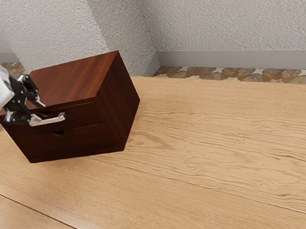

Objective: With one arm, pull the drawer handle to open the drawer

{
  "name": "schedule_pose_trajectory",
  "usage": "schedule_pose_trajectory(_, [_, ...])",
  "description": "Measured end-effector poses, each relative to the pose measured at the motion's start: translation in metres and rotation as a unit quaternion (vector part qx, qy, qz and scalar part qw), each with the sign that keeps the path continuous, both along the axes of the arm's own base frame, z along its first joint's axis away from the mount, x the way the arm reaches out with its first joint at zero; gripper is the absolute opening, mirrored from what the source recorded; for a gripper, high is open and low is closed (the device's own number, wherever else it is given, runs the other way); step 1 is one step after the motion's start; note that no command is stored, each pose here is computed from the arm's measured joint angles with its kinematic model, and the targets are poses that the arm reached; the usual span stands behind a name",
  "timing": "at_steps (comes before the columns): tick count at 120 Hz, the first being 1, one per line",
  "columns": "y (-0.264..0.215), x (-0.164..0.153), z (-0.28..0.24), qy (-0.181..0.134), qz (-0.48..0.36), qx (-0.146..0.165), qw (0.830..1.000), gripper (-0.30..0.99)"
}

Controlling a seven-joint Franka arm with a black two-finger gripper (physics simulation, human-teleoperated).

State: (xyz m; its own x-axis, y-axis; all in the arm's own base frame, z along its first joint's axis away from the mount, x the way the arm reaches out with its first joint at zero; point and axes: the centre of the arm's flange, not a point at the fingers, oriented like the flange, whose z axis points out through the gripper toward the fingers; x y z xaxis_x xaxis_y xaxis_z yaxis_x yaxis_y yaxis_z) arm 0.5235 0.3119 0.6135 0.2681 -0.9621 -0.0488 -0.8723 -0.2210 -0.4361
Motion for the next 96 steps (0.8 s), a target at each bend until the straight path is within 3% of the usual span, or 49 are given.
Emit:
schedule_pose_trajectory(48, [0.004,0.013,-0.019,-0.005,-0.039,0.012,0.999,0.12])
schedule_pose_trajectory(96, [0.023,0.012,-0.039,-0.003,-0.046,0.004,0.999,0.12])
